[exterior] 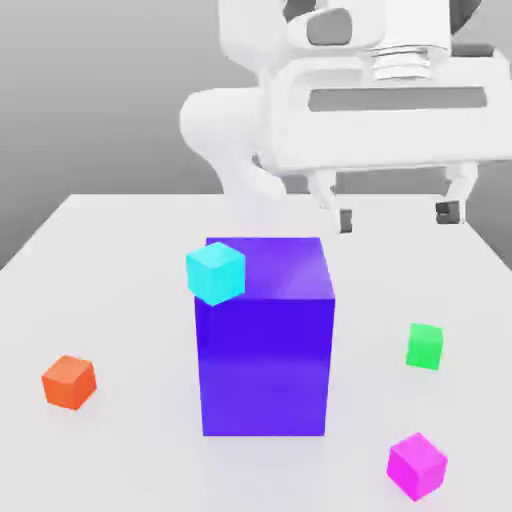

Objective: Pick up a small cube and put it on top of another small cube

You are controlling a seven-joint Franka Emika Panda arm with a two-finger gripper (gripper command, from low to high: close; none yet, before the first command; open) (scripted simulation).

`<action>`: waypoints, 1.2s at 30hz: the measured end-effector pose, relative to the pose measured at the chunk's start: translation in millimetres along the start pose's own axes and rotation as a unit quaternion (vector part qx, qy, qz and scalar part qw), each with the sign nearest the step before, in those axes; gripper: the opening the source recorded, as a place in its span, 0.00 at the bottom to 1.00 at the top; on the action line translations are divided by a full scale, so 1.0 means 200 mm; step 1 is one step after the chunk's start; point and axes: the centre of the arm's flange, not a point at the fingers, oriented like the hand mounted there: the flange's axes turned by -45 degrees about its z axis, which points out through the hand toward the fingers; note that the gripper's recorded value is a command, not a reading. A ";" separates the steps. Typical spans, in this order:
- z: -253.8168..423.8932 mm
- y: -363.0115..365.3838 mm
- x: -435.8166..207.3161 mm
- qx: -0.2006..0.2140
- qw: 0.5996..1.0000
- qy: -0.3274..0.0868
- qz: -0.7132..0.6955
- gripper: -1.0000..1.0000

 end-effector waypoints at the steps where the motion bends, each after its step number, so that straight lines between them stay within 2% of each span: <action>1: 0.09 -0.04 -0.02 0.003 1.000 -0.013 -0.009 0.50; 11: 0.95 -0.41 -0.38 0.030 0.984 -0.145 -0.101 0.50; 16: 1.27 -0.45 -0.51 0.032 0.981 -0.158 -0.110 0.50; 17: 1.32 -0.45 -0.53 0.032 0.981 -0.158 -0.110 0.00; 24: 1.32 -0.45 -0.53 0.032 0.981 -0.158 -0.110 0.00; 29: 1.05 -0.46 -0.45 0.034 0.980 -0.158 -0.115 0.00; 33: 0.84 -0.74 -0.61 0.064 0.963 -0.152 -0.215 0.00; 36: 0.69 -0.98 -0.81 0.083 0.935 -0.146 -0.313 0.00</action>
